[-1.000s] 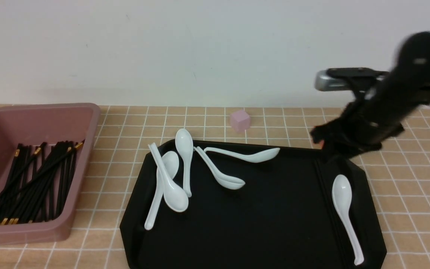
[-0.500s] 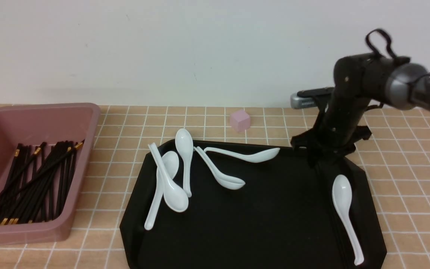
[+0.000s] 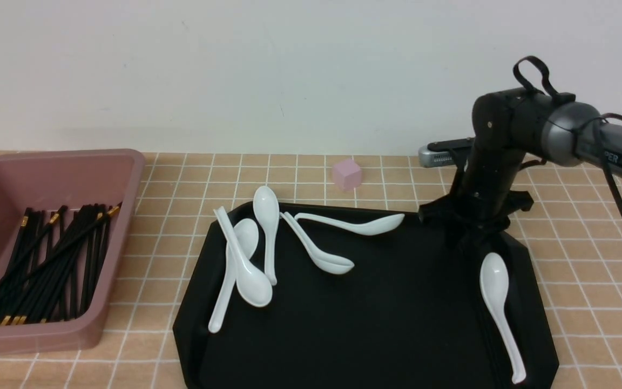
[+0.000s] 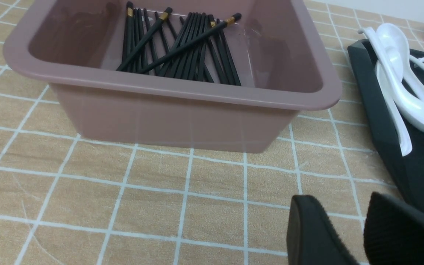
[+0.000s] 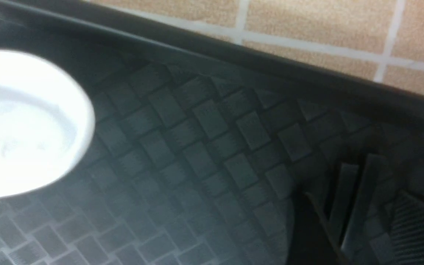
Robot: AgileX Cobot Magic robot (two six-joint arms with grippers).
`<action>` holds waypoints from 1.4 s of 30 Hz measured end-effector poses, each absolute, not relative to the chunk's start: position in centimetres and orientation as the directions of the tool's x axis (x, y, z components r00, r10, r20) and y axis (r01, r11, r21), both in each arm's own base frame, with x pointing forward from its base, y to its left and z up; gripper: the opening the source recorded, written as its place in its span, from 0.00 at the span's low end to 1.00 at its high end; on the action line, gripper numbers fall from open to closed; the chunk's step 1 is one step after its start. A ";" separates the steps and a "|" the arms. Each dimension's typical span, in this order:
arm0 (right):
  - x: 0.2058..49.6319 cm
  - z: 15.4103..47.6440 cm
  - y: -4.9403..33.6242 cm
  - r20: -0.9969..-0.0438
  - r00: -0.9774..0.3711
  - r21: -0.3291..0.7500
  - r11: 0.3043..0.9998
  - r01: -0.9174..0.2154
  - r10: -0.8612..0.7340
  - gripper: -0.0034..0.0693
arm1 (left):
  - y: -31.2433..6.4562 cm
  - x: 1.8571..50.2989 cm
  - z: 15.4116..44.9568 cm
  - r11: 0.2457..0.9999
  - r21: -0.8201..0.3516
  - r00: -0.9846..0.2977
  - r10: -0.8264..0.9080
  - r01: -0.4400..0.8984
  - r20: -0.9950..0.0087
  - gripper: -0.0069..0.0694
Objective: On brown tablecloth take chopsticks from black tray and put them in box.
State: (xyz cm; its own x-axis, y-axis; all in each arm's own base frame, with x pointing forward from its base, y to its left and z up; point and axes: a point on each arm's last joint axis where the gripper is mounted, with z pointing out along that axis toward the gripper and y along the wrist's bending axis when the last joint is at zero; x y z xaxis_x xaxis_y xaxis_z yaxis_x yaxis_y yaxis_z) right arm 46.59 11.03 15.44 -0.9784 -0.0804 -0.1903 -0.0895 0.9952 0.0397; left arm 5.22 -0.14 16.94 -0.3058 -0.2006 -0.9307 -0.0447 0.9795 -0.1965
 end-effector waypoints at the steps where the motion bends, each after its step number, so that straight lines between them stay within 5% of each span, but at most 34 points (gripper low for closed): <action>1: 46.4 15.4 11.5 -0.188 -0.978 0.036 0.994 -0.100 -0.092 0.44 | -0.1 5.2 16.9 0.979 -0.196 -0.306 -0.201 -0.045 -0.931 0.40; 11: 45.0 15.3 15.3 -0.157 -0.963 -0.035 0.976 -0.216 -0.219 0.24 | -0.1 5.2 16.9 0.979 -0.196 -0.306 -0.201 -0.045 -0.931 0.40; 25: 43.9 16.4 16.7 -0.083 -0.960 -0.037 0.964 -0.264 -0.266 0.21 | -0.1 5.2 16.9 0.979 -0.196 -0.306 -0.201 -0.045 -0.931 0.40; 33: 44.1 25.8 16.9 -0.304 -0.903 -0.012 0.949 -0.315 -0.303 0.21 | -0.1 5.2 16.9 0.979 -0.196 -0.306 -0.201 -0.045 -0.931 0.40; 42: 42.9 33.4 18.6 -0.479 -0.844 0.214 0.901 -0.378 -0.240 0.21 | -0.1 5.2 16.9 0.979 -0.196 -0.306 -0.201 -0.045 -0.931 0.40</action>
